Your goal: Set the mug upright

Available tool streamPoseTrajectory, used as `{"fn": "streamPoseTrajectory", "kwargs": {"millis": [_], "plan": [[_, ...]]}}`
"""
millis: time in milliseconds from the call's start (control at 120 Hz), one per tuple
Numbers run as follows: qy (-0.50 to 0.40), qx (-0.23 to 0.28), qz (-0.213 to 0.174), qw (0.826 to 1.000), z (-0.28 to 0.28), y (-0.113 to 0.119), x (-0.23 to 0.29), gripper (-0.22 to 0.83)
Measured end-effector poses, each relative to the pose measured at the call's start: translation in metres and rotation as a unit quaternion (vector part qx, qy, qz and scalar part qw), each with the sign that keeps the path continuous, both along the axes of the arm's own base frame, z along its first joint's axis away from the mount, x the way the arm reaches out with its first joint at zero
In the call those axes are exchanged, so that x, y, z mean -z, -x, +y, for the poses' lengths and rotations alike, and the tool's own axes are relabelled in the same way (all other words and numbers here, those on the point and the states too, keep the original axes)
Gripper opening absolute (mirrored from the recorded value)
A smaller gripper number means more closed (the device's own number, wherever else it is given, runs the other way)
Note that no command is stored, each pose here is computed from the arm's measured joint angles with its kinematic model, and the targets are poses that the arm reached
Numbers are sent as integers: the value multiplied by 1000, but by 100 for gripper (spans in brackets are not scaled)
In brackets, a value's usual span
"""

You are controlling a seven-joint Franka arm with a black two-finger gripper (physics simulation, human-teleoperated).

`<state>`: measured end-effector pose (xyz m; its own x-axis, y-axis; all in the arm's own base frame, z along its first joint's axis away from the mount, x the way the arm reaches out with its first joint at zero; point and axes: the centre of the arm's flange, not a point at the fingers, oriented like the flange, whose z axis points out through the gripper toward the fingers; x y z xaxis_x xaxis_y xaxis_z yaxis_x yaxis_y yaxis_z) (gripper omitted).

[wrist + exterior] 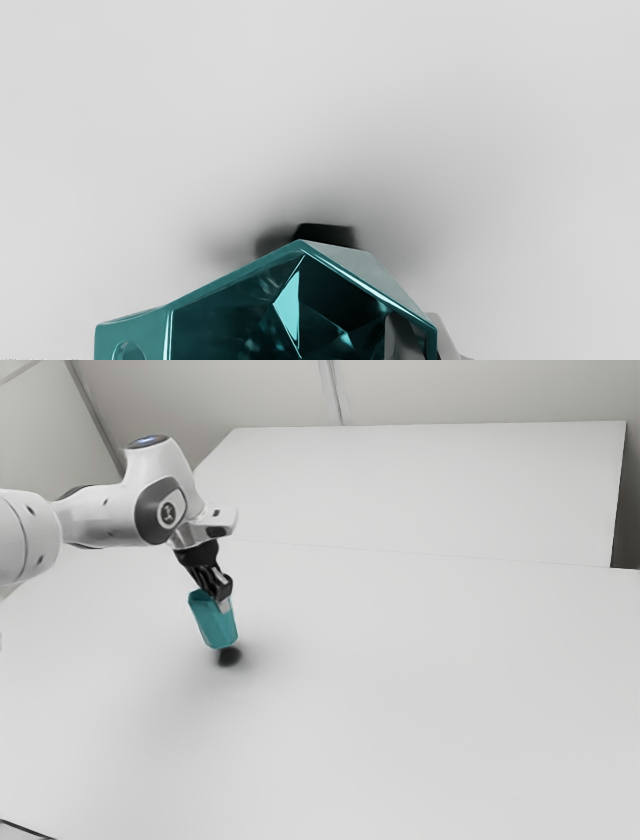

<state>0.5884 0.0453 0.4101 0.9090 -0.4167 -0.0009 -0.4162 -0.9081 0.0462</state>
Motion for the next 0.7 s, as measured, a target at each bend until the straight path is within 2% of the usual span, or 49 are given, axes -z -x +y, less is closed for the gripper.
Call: {"fn": "streamPoseTrajectory", "kwargs": {"millis": [192,367,567,700], "plan": [[-26,-12,10,1000,-9,-11,6,-17],[-68,-1,14,998,-29,-22,4,-17],[-119,12,27,992,-57,-25,7,-17],[-139,1,32,990,-59,-25,12,-17]]}}
